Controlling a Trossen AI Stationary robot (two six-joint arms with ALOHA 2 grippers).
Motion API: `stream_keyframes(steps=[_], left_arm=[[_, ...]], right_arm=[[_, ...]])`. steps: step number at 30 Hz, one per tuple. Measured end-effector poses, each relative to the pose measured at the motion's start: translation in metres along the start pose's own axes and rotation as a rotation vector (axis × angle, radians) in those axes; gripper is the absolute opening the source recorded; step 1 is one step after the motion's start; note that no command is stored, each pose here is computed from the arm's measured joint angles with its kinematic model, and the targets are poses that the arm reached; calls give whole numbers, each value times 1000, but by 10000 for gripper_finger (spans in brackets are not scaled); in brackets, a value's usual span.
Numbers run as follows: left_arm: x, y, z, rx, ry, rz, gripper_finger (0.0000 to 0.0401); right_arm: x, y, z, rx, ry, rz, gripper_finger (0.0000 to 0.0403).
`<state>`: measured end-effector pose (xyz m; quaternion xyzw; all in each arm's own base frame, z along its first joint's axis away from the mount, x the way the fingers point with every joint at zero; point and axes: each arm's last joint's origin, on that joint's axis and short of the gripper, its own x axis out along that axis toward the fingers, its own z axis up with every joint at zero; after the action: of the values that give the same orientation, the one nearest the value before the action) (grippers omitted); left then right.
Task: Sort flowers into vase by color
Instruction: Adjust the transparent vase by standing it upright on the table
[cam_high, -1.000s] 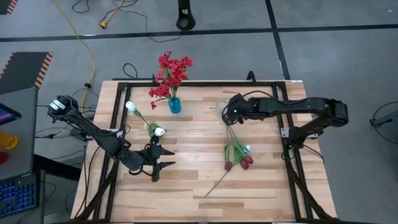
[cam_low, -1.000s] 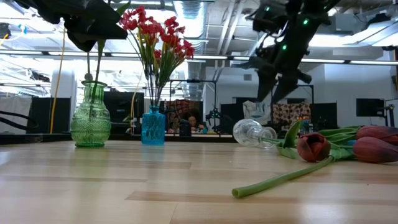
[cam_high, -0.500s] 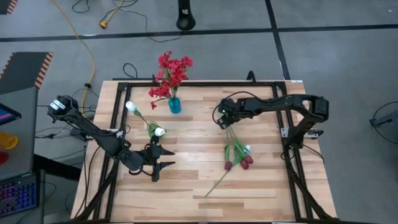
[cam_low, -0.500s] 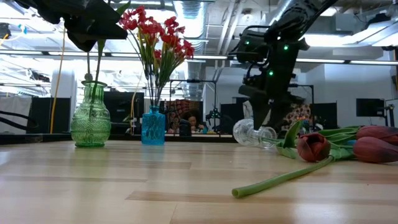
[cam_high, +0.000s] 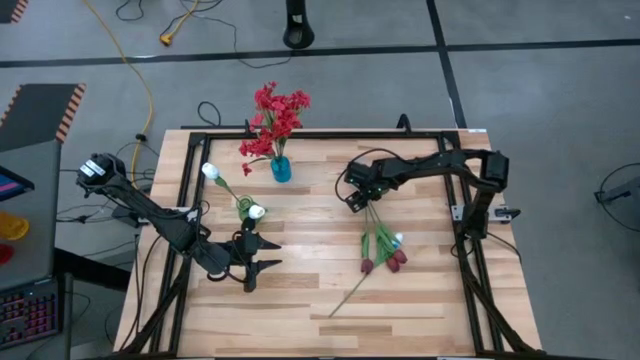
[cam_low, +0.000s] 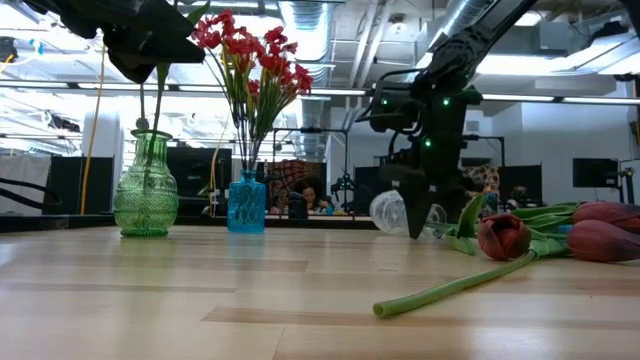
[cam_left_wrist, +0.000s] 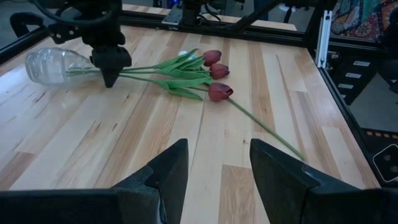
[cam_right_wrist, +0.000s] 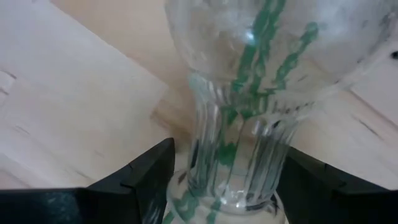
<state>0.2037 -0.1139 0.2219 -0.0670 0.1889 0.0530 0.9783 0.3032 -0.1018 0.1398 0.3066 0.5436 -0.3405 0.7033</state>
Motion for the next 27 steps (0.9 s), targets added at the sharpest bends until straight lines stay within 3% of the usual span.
stream_keyframes(steps=[10, 19, 27], left_arm=[[0, 0, 0, 1, 0, 0, 160], [0, 0, 0, 1, 0, 0, 160], [0, 0, 0, 1, 0, 0, 160]], right_arm=[[-3, -2, 1, -4, -1, 10, 240], [-4, -3, 0, -7, 12, 0, 242], [-24, 1, 8, -36, 81, -43, 241]])
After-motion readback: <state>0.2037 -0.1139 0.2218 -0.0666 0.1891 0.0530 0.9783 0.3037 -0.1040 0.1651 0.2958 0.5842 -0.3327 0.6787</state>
